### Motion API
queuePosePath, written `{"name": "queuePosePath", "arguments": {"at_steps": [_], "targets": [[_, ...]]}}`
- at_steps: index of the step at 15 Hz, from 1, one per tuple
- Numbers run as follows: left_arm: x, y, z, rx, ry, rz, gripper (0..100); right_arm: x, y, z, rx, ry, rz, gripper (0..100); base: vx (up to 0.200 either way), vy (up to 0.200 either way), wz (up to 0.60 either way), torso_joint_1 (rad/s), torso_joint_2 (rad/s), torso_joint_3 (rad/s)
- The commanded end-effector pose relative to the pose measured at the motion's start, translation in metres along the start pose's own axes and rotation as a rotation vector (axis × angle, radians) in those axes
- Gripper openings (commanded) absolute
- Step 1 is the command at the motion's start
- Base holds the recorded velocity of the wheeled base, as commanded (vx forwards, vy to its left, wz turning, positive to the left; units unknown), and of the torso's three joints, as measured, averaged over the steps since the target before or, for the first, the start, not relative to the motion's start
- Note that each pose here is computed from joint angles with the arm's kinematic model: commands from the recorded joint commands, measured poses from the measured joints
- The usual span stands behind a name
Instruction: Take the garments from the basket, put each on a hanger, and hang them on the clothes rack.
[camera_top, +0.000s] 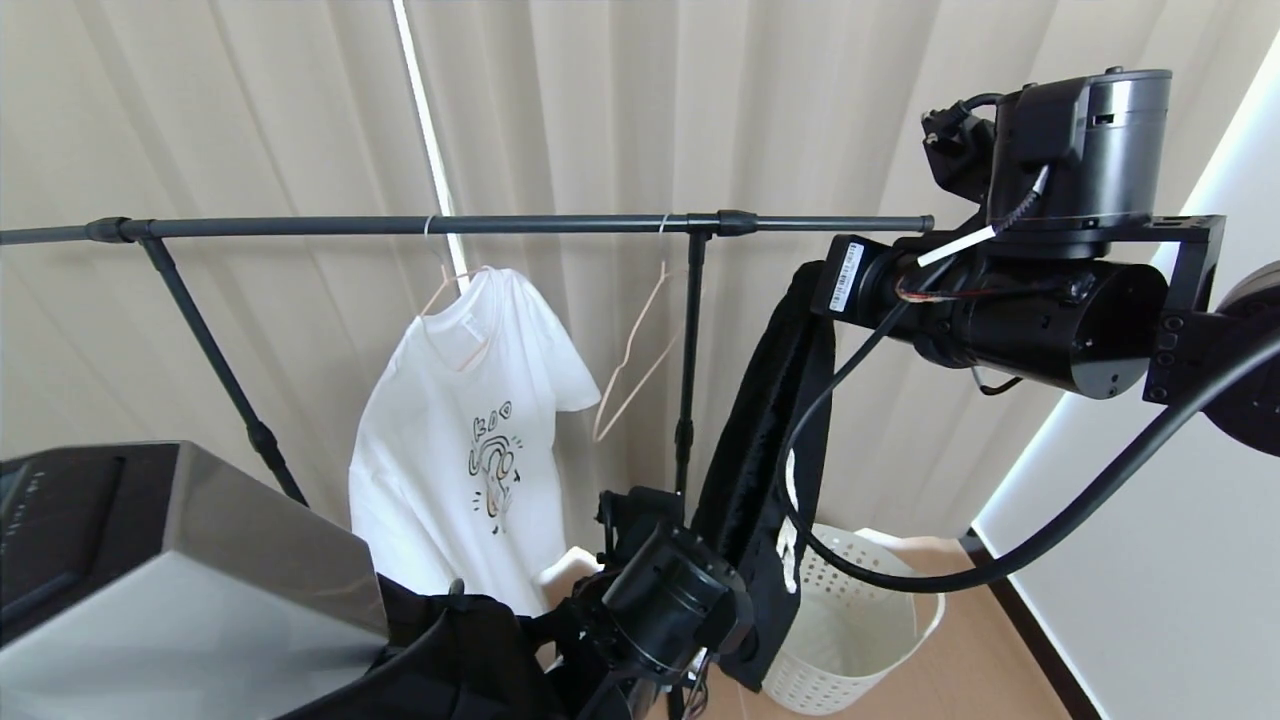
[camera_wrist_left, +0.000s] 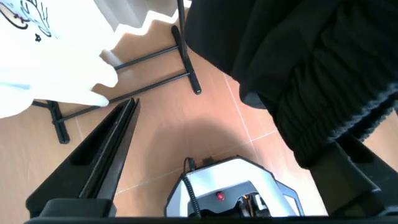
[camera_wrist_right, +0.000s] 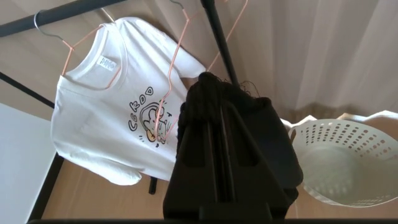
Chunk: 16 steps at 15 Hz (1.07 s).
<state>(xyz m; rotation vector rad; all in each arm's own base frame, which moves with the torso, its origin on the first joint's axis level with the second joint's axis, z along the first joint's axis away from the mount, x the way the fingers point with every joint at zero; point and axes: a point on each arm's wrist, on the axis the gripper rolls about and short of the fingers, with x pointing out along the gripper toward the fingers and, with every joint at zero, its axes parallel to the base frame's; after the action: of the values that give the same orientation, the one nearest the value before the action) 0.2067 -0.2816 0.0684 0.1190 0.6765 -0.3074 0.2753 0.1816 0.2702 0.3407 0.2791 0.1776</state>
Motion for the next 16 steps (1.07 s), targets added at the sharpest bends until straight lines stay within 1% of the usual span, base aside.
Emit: {"name": "queuePosePath", "arguments": {"at_steps": [1, 2, 3, 4, 5, 6, 7, 8, 10, 11, 14, 16], "targets": [[-0.01, 0.002, 0.009, -0.016, -0.029, -0.012, 0, 0.0, -0.004, 0.003, -0.007, -0.007, -0.013, 0, 0.0, 0.0, 0.0, 0.0, 0.0, 0.0], [-0.027, 0.007, 0.025, -0.051, -0.085, -0.034, 0, -0.001, -0.01, 0.004, -0.04, -0.005, -0.03, 0, 0.0, 0.0, 0.0, 0.0, 0.0, 0.0], [-0.03, 0.008, 0.028, -0.057, -0.096, -0.038, 0, -0.001, -0.011, 0.003, -0.049, -0.003, -0.033, 0, 0.0, 0.0, 0.0, 0.0, 0.0, 0.0], [-0.051, 0.027, 0.052, -0.111, -0.172, -0.036, 0, -0.012, -0.019, -0.003, -0.16, 0.036, -0.048, 0, 0.0, 0.0, 0.0, 0.0, 0.0, 0.0], [-0.057, 0.035, 0.06, -0.123, -0.199, -0.031, 0, -0.017, -0.023, -0.008, -0.218, 0.074, -0.06, 0, 0.0, 0.0, 0.0, 0.0, 0.0, 0.0], [-0.067, 0.051, 0.076, -0.15, -0.248, -0.012, 0, -0.026, -0.028, -0.017, -0.292, 0.15, -0.072, 0, 0.0, 0.0, 0.0, 0.0, 0.0, 0.0], [-0.072, 0.06, 0.086, -0.168, -0.279, 0.002, 0, -0.03, -0.026, -0.024, -0.319, 0.201, -0.073, 0, 0.0, 0.0, 0.0, 0.0, 0.0, 0.0], [-0.075, 0.066, 0.092, -0.177, -0.3, 0.012, 0, -0.032, -0.021, -0.032, -0.339, 0.232, -0.06, 0, 0.0, 0.0, 0.0, 0.0, 0.0, 0.0], [-0.081, 0.08, 0.1, -0.166, -0.33, 0.047, 0, -0.039, -0.02, -0.048, -0.392, 0.281, -0.039, 0, 0.0, 0.0, 0.0, 0.0, 0.0, 0.0], [-0.086, 0.087, 0.101, -0.152, -0.333, 0.06, 0, -0.042, -0.02, -0.051, -0.418, 0.286, -0.033, 0, 0.0, 0.0, 0.0, 0.0, 0.0, 0.0], [-0.106, 0.095, 0.1, -0.14, -0.314, 0.072, 0, -0.042, -0.019, -0.05, -0.418, 0.263, -0.056, 0, 0.0, 0.0, 0.0, 0.0, 0.0, 0.0], [-0.114, 0.104, 0.097, -0.142, -0.295, 0.092, 0, -0.042, -0.02, -0.047, -0.414, 0.257, -0.06, 0, 0.0, 0.0, 0.0, 0.0, 0.0, 0.0]]}}
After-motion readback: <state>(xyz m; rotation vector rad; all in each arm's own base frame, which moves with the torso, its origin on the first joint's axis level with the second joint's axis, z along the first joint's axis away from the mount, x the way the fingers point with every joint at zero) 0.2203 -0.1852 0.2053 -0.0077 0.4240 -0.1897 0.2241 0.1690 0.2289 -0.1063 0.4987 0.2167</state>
